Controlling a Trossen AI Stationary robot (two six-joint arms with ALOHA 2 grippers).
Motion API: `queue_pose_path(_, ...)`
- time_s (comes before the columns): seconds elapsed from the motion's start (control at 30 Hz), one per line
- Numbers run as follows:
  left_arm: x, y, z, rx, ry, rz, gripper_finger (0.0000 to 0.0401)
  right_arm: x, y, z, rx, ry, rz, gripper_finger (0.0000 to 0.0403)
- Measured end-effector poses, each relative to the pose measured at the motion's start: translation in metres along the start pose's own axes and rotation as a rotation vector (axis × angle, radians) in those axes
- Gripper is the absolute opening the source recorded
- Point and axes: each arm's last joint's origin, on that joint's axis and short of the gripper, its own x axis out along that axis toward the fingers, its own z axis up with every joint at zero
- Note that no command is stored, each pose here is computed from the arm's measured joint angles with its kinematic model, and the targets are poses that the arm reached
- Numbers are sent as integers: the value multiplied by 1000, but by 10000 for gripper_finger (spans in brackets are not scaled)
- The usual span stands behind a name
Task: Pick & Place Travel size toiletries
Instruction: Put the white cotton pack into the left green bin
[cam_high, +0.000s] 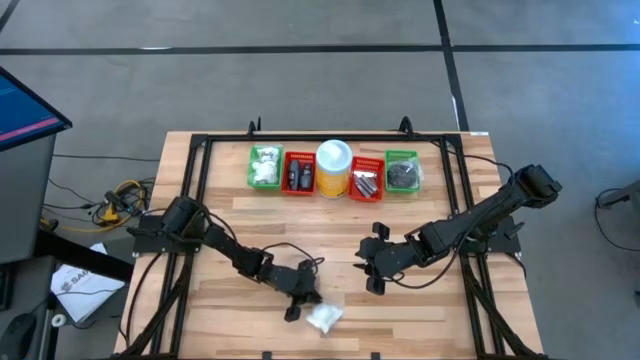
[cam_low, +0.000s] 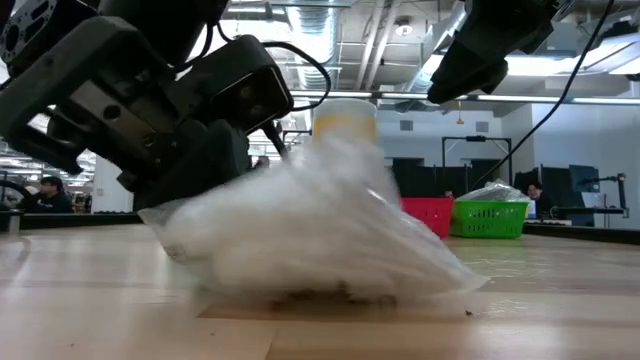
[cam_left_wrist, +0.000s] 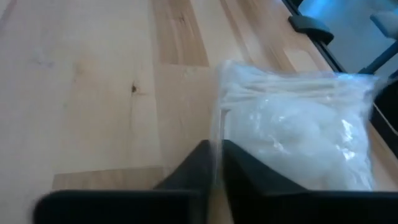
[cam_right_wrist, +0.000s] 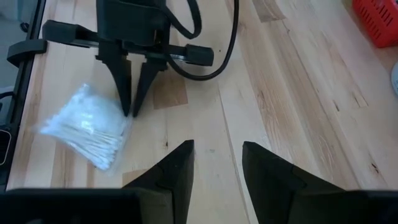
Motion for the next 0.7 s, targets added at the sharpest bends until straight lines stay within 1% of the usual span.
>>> queue_pose_path(0.03, 0, 0, 0, 10, 2, 0, 20, 0, 0, 0, 0, 0, 0, 127)
queue_pose_path(0.13, 0, 0, -1, 17, 5, -3, 6, 0, 0, 0, 0, 0, 0, 127)
queue_pose_path(0.27, -2, -1, 2, 26, -3, 7, 2, 0, 0, 0, 0, 0, 0, 127)
queue_pose_path(0.47, -17, -10, 22, 73, -52, 12, 1, 0, 0, 0, 0, 0, 0, 127)
queue_pose_path(0.6, -31, -17, 33, 90, -54, 60, 1, 0, 0, 0, 0, 0, 0, 127)
queue_pose_path(0.7, -41, -20, 37, 101, -41, 135, 1, 0, 0, 0, 0, 0, 0, 127)
